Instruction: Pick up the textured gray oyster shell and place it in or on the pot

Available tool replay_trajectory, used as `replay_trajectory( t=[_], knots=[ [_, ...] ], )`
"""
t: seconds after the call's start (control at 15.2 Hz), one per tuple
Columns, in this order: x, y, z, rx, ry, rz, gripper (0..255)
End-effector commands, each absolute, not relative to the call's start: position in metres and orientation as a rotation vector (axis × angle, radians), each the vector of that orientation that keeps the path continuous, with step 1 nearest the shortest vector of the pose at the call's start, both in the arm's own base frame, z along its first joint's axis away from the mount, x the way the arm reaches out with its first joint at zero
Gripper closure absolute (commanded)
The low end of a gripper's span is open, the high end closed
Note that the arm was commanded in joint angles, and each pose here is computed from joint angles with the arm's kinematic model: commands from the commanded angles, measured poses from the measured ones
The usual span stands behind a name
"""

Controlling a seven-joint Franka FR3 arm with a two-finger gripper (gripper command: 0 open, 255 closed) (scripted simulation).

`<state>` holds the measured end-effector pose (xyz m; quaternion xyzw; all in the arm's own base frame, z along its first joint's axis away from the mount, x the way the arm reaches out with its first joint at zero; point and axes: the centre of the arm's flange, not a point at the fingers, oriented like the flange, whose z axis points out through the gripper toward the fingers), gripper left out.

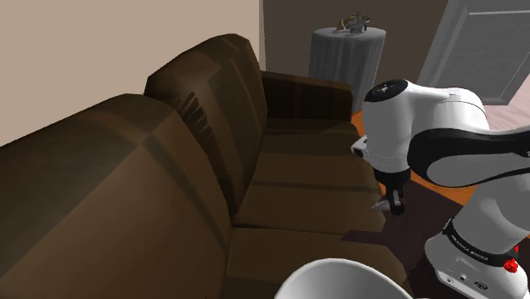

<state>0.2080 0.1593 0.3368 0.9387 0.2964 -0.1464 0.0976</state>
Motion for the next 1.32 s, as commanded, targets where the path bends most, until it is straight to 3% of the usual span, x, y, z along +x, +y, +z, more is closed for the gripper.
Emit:
replay_trajectory(
  t=[0.0,0.59,1.25],
  knots=[
    [0.207,0.159,0.348,2.779,0.877,-0.434,255],
    [0.207,0.159,0.394,2.779,0.877,-0.434,255],
    [0.165,0.284,0.395,2.779,0.877,-0.434,255]
  ],
)
